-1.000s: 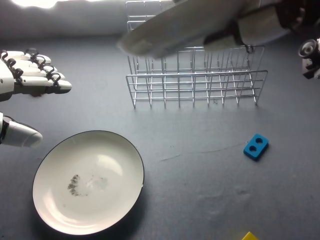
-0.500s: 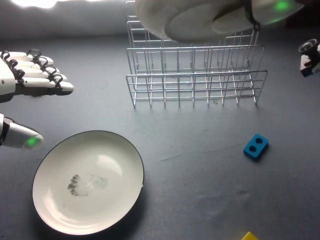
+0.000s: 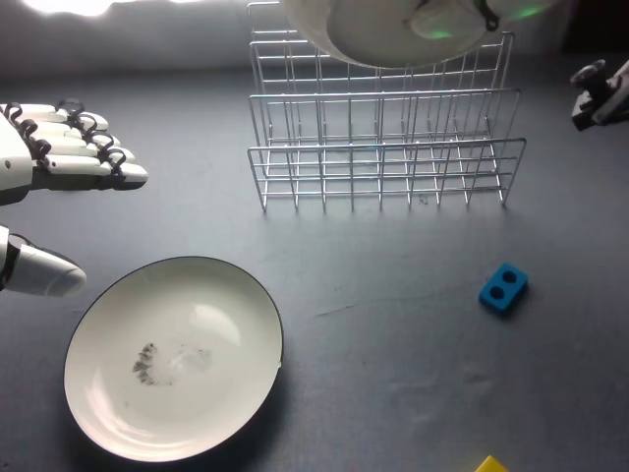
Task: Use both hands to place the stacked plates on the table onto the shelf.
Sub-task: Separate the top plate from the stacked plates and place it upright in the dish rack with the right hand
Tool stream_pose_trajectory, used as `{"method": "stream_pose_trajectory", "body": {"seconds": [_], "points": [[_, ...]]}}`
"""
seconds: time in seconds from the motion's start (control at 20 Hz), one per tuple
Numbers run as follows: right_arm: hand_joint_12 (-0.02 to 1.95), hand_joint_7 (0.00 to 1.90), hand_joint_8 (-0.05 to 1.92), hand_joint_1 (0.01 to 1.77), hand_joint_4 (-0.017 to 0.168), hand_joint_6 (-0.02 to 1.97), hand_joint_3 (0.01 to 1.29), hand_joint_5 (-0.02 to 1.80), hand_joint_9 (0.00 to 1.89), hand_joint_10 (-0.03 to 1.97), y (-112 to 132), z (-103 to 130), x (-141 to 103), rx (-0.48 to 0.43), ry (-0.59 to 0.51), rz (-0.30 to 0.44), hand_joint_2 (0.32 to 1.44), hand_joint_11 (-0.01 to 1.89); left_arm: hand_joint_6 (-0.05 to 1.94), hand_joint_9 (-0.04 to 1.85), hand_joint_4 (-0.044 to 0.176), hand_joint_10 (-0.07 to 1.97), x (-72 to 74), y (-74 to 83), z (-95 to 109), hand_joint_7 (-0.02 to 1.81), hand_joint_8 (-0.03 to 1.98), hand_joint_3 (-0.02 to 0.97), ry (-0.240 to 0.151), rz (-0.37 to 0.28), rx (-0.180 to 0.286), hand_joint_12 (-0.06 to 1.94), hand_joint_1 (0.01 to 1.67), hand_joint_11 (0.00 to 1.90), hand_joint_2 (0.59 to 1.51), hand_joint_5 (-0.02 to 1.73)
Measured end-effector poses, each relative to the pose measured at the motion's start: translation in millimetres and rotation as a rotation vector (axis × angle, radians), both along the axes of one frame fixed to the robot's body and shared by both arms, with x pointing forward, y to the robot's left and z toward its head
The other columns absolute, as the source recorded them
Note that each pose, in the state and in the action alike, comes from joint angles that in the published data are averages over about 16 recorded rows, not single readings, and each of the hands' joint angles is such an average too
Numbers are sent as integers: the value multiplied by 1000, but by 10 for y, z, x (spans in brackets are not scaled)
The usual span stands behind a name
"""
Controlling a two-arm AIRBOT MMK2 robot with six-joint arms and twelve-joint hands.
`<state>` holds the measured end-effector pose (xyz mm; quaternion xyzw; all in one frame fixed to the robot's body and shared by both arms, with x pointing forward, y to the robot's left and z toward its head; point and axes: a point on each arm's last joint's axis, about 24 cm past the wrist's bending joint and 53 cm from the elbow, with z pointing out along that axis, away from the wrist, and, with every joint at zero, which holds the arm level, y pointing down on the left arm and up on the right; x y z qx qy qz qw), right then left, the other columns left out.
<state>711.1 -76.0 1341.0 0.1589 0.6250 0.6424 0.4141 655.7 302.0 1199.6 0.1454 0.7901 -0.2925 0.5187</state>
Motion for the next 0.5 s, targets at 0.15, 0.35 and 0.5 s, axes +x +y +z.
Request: {"method": "stream_pose_trajectory", "body": {"seconds": [0.15, 0.35, 0.5], "points": [[1261, 966, 918, 1337, -8, 1067, 16, 890, 1023, 1051, 3, 5, 81, -2, 13, -12, 995, 872, 12, 124, 8, 7, -1, -7, -5, 140, 5, 15, 1, -2, 0, 67, 23, 49, 1134, 139], [1253, 965, 920, 1336, -7, 1067, 16, 891, 1022, 1028, 24, 49, 155, -22, -3, -15, 995, 878, 12, 114, 8, 7, -4, -19, -10, 134, 5, 15, 2, -6, -1, 71, 23, 40, 1134, 139], [1249, 966, 923, 1334, -5, 1067, 16, 891, 1026, 1008, 44, 78, 179, -45, -27, -7, 995, 879, 12, 109, 8, 7, -6, -28, -12, 128, 5, 16, 2, -9, -2, 74, 23, 33, 1134, 137]]}}
